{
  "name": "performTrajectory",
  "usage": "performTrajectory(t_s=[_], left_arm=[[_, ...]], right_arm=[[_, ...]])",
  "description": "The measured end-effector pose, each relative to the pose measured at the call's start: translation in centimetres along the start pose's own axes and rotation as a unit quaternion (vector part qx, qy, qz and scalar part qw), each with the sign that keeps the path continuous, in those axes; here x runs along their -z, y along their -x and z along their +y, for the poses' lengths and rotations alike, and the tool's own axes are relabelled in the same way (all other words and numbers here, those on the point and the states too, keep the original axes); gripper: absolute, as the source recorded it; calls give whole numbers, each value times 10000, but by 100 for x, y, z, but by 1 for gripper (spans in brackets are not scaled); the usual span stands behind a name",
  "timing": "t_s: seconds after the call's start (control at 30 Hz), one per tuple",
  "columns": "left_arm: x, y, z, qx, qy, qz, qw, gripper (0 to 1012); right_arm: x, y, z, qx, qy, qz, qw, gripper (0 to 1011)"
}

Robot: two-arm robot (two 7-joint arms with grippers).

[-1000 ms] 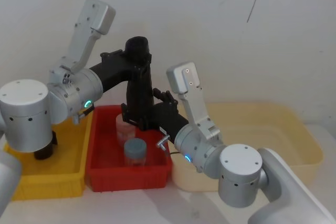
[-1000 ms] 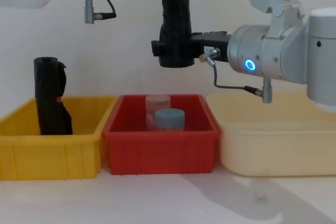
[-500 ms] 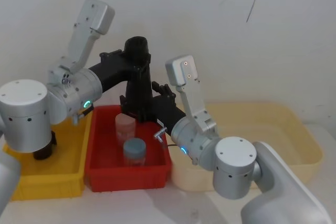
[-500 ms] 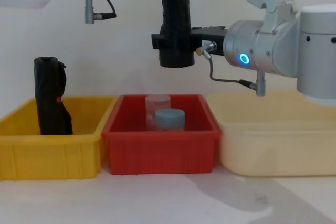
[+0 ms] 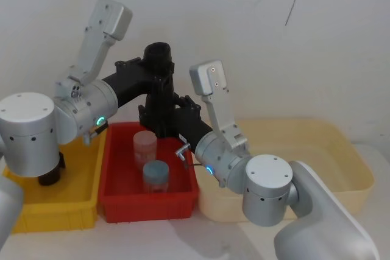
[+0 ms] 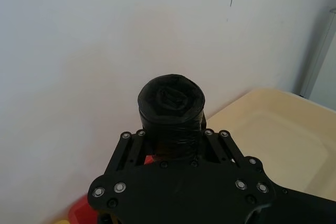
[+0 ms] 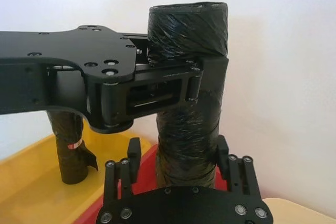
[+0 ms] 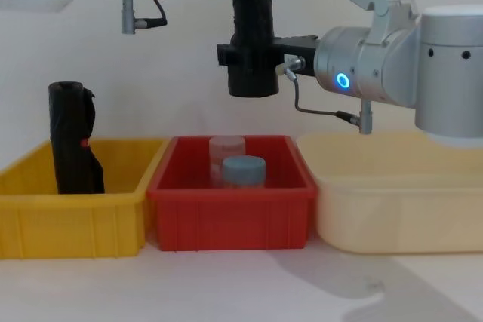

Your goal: Pick up the garbage bag with the one hand and transfer it to the other hand.

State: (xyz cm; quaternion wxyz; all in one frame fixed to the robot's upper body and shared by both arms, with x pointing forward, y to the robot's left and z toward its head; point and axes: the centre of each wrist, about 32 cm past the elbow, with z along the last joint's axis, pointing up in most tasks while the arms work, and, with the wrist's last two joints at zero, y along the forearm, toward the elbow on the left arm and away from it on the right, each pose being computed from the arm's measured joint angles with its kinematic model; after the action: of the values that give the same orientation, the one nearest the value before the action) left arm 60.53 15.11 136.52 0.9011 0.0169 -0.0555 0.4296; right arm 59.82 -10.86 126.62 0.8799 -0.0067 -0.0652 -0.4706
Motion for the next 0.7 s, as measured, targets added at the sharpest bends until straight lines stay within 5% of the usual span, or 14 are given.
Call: performTrajectory(t_s=[0.37,0.57,0.7], left_arm=[[0,0,0,0,0,0,10000,404],[0,0,0,0,0,0,10000,404],[0,1,-1,3,0,1,10000,536]], right_arm=[[-1,-2,21,2,-10,23,10000,548],[-1,-1,26,1,-12,29,10000,519],[-2,-3,26,-4,-15,34,10000,519]])
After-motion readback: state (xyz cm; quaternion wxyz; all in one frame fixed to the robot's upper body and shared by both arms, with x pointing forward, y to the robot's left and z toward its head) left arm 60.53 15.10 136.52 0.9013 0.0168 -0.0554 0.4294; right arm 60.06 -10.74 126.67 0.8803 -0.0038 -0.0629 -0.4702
